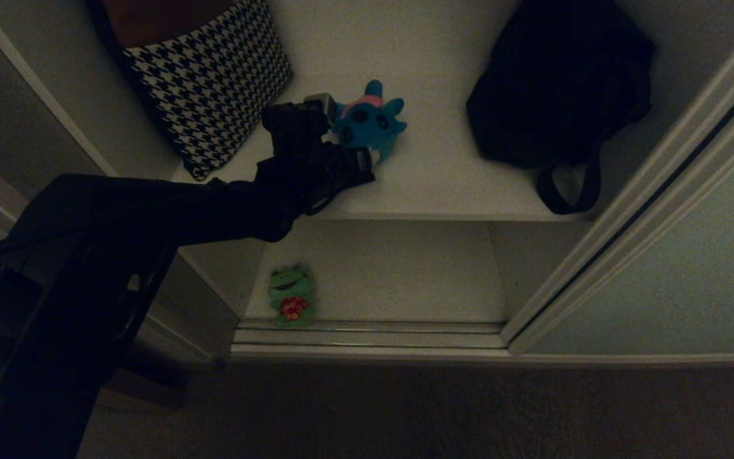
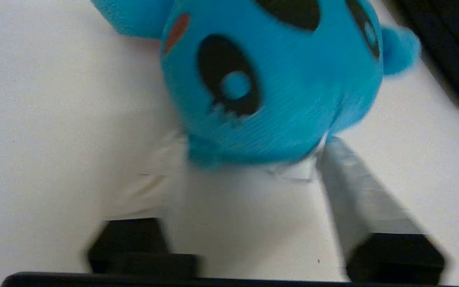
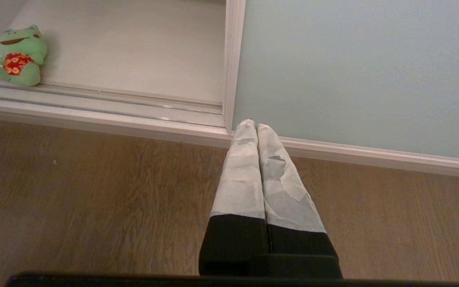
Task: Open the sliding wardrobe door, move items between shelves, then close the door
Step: Place the blue doll on the lower shelf
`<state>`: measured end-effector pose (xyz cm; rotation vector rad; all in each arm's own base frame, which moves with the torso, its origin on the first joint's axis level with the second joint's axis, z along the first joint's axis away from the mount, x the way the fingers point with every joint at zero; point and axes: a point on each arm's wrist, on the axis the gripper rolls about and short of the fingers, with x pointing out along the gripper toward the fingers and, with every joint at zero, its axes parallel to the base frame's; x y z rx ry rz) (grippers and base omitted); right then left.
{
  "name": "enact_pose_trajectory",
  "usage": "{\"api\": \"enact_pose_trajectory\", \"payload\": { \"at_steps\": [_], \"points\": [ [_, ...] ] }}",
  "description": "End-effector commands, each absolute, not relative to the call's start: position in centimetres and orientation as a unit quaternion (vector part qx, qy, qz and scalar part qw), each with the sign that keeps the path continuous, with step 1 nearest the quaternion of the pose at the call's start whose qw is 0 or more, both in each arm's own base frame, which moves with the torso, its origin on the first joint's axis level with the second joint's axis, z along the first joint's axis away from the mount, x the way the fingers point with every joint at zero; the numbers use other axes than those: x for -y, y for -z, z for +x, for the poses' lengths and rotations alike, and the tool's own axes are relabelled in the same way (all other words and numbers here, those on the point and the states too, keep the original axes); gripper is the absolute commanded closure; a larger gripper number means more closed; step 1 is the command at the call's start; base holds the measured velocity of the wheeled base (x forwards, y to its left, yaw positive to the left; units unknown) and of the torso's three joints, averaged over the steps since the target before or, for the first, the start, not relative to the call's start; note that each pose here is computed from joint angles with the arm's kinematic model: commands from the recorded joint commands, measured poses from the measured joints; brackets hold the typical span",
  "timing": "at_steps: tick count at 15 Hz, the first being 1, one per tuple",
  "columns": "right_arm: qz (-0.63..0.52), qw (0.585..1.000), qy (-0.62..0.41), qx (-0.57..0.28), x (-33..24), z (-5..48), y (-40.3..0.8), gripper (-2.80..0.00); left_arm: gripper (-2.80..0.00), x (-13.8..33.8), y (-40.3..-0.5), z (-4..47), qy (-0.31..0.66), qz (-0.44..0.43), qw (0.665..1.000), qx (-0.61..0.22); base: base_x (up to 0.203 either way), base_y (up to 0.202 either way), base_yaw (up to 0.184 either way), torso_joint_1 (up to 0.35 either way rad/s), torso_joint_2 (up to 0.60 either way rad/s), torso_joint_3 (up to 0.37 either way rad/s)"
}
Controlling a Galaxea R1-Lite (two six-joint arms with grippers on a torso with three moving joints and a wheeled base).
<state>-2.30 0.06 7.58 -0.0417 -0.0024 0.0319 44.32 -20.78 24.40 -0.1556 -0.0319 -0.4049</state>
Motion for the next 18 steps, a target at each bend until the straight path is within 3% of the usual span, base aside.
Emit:
{"api": "enact_pose_trajectory", "payload": {
  "at_steps": [1, 7, 18],
  "points": [
    [-0.021, 1.0, -0.016, 0.001, -0.1, -2.3, -7.6, 0.0, 0.0, 20.8, -24.4, 44.4, 0.201, -0.079, 0.976, 0.018, 0.0, 0.0, 0.0, 0.0, 0.0, 0.0],
    [-0.021, 1.0, -0.016, 0.001, -0.1, -2.3, -7.6, 0.0, 0.0, 20.4, -27.0, 43.2, 0.204, -0.095, 0.973, 0.056, 0.0, 0.0, 0.0, 0.0, 0.0, 0.0],
    [-0.021, 1.0, -0.016, 0.001, -0.1, -2.3, -7.6, 0.0, 0.0, 19.7, -30.1, 37.4, 0.21, -0.083, 0.974, -0.009, 0.0, 0.0, 0.0, 0.0, 0.0, 0.0]
  ]
}}
